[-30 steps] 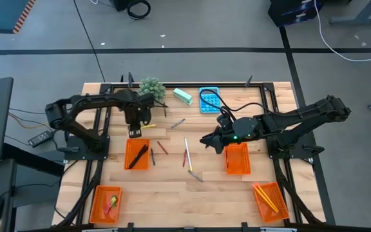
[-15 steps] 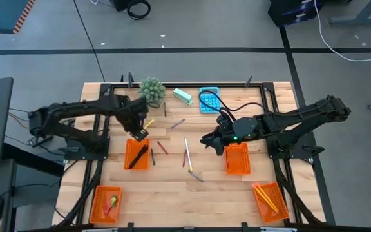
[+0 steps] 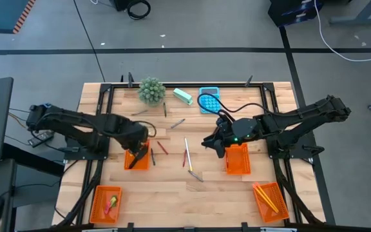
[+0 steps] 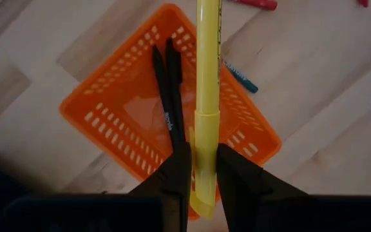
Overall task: Sort crayons/erasers/pens/pencils in bins
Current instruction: Put the yellow pen into the top left orange basket
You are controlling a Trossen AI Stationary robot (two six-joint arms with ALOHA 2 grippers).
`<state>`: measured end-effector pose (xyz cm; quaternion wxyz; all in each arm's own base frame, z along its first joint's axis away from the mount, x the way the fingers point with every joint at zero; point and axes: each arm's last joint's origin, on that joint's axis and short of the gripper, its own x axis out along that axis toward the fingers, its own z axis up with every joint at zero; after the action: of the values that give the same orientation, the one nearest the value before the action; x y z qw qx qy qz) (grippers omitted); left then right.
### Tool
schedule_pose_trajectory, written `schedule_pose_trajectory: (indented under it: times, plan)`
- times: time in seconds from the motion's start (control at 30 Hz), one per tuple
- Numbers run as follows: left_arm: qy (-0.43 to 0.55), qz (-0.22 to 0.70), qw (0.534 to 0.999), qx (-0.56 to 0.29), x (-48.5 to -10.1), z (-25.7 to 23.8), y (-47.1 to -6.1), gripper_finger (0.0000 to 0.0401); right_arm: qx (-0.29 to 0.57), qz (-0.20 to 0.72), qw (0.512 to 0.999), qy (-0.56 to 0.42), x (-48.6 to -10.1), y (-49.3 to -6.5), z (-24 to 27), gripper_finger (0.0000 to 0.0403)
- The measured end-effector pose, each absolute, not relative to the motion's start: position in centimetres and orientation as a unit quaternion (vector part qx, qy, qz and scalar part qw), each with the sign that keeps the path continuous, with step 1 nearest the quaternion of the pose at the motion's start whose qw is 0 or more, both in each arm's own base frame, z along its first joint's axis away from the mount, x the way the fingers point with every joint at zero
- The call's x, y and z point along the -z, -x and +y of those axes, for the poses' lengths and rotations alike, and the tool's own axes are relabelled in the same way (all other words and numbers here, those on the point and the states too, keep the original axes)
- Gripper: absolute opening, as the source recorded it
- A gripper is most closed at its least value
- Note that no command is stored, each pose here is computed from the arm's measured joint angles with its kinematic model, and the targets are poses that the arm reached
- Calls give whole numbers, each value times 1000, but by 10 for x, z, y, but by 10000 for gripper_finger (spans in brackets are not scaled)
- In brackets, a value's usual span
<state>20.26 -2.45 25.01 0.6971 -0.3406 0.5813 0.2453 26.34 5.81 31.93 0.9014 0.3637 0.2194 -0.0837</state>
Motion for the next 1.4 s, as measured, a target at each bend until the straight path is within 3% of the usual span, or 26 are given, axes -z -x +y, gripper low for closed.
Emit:
schedule_pose_trajectory:
  times: [0.2,0.43,1.4]
  plan:
    - [330,576,690,-290,-245,-45,-194,77,78,232,904,-350,-318,-263,58,147]
    - [348,588,669,-294,-211,-61,-183,75,77,233,906,-346,-318,-262,58,147]
    - [386,557,669,-305,-160,-58,-174,85,135,203,904,-353,-318,-263,54,147]
